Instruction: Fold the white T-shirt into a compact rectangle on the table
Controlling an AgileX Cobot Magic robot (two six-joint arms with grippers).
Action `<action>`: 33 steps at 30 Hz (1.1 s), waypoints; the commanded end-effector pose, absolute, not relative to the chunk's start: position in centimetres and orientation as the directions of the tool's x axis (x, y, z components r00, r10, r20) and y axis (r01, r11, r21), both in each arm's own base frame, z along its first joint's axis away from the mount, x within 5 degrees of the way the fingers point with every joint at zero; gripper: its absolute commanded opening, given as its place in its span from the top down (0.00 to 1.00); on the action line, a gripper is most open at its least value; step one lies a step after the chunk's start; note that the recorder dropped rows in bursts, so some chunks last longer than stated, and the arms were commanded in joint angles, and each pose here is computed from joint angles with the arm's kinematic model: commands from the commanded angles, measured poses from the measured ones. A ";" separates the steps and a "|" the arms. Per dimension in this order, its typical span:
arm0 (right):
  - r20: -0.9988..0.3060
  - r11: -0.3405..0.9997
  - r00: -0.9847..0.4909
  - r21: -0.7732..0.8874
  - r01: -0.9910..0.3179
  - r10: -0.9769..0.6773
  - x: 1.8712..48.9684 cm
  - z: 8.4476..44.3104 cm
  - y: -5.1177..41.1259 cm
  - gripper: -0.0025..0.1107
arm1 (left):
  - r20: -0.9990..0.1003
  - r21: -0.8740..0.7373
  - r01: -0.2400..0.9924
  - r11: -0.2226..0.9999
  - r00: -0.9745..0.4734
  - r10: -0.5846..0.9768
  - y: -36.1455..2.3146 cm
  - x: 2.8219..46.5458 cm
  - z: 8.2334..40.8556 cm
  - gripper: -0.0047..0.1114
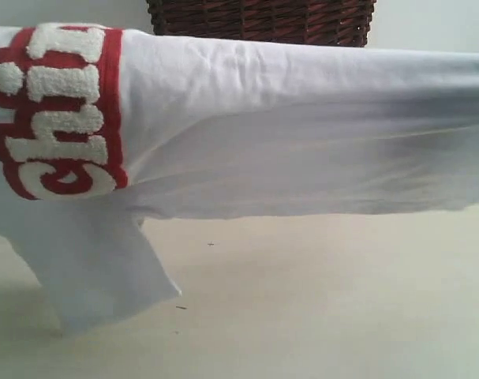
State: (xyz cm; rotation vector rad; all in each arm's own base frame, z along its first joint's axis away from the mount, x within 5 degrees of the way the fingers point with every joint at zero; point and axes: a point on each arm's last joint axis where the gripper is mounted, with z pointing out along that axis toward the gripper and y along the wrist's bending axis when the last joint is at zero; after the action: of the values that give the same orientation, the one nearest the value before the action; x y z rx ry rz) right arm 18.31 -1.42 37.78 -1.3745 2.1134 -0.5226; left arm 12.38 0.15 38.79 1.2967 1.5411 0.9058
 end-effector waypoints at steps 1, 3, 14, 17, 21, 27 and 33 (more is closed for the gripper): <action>-0.272 0.415 -0.313 -0.606 -0.679 -0.910 15.0 39.3 -1.0 0.98 | -0.235 0.940 0.250 0.232 -0.018 0.972 -0.5 7.6 40.0 0.96; -0.304 0.426 -0.300 -0.584 -0.691 -0.904 13.3 39.6 -0.5 0.98 | -0.281 0.925 0.270 0.267 0.015 0.960 -1.1 5.5 39.7 0.96; -0.444 0.488 -0.236 -0.629 -0.605 -0.865 6.8 39.8 1.1 0.98 | -0.676 0.667 0.435 0.604 0.015 0.736 -3.7 -3.3 37.0 0.96; -0.456 0.499 -0.261 -0.542 -0.676 -0.851 7.1 36.4 1.4 0.98 | -0.763 0.514 0.511 0.689 -0.096 0.640 -3.9 -2.4 35.8 0.96; -0.350 0.390 -0.248 -0.427 -0.816 -0.903 8.1 30.7 1.3 0.98 | -0.739 0.458 0.535 0.710 -0.214 0.638 -3.2 0.7 33.9 0.96; -0.390 0.436 -0.220 -0.645 -0.628 -0.894 13.6 26.7 0.2 0.98 | -0.698 0.394 0.531 0.751 -0.358 0.620 -2.0 8.2 30.4 0.96; -0.359 0.445 -0.270 -0.624 -0.642 -0.893 17.4 24.0 -0.6 0.98 | -0.618 0.279 0.553 0.785 -0.523 0.587 -1.1 14.6 27.0 0.96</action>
State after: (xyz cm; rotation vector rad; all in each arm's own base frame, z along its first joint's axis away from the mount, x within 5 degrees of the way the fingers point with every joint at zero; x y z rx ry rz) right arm 15.71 -0.09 25.05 -1.3154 1.9955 -0.4400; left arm 12.12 -1.56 28.19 0.8742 2.1996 0.0531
